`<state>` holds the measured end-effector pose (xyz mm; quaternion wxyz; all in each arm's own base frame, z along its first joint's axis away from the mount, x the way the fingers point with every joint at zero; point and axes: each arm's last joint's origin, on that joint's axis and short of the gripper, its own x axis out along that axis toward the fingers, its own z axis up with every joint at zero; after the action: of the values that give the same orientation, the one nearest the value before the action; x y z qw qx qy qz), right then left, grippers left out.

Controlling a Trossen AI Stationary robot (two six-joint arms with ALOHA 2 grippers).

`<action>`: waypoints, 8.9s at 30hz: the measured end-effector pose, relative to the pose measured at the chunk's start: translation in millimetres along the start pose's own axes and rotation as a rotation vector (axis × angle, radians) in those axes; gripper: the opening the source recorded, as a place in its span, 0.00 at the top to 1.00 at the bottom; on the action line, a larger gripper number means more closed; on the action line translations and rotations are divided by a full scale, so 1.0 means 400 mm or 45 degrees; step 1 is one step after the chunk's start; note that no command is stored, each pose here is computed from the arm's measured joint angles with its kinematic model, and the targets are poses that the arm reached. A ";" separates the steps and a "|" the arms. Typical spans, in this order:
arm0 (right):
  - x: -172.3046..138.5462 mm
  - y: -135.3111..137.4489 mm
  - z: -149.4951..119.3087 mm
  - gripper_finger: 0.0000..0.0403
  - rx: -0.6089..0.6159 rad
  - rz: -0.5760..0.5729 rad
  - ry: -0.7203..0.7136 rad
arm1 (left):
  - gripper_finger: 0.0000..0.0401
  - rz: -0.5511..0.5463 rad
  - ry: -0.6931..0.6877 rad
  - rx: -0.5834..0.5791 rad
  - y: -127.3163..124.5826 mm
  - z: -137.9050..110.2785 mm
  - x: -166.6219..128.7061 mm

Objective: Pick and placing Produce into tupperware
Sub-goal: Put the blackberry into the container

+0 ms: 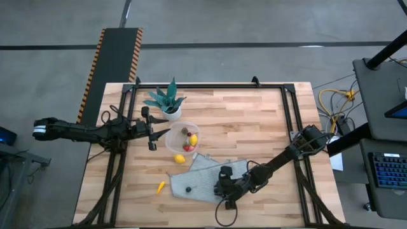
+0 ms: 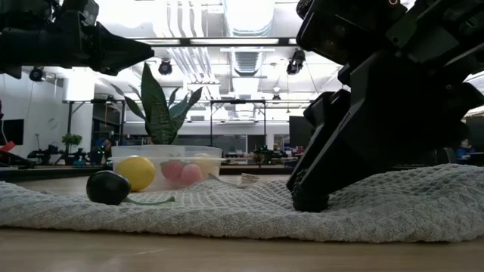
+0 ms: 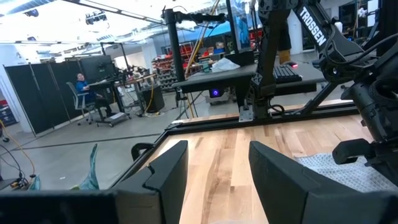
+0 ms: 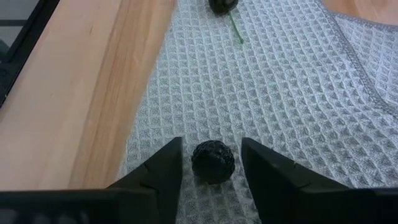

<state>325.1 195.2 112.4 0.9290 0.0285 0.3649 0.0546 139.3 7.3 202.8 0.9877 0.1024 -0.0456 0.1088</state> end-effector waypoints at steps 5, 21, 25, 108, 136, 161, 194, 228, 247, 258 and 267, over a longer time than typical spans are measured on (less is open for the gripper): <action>0.000 0.000 0.000 0.73 0.000 0.000 0.000 | 0.61 0.000 0.000 0.000 0.000 0.000 0.000; -0.010 0.002 0.013 0.86 -0.070 0.005 -0.024 | 0.61 -0.001 0.002 0.000 0.000 0.000 0.000; -0.034 0.000 0.044 0.86 -0.142 -0.031 -0.088 | 0.61 0.000 0.001 0.000 0.000 0.000 0.000; 0.037 -0.185 0.070 0.63 -0.177 0.079 0.061 | 0.61 -0.001 0.001 0.001 0.000 0.000 0.000; 0.034 -0.185 0.061 0.73 -0.178 0.100 0.128 | 0.61 0.000 0.000 0.000 0.000 0.000 0.000; 0.033 -0.173 0.105 0.86 -0.176 0.121 0.084 | 0.61 -0.001 0.001 0.001 0.000 0.000 0.000; 0.041 -0.173 0.092 0.45 -0.152 0.115 0.229 | 0.61 0.000 0.000 0.001 0.000 0.000 0.000; 0.041 -0.173 0.091 0.81 -0.100 0.101 0.214 | 0.61 0.000 -0.001 0.001 0.000 0.000 0.000; 0.031 -0.165 0.160 0.81 -0.169 0.043 0.095 | 0.61 0.000 0.000 0.001 0.000 0.000 0.000; 0.025 -0.250 0.255 0.81 -0.263 -0.072 -0.004 | 0.61 0.000 -0.001 0.001 0.000 0.000 0.000; 0.014 -0.368 0.318 0.81 -0.344 -0.173 -0.064 | 0.61 0.000 -0.001 0.001 0.000 0.000 0.000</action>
<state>427.5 48.2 188.1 0.9347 -0.1202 0.3321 0.0397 139.2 7.3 203.0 0.9877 0.1028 -0.0459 0.1088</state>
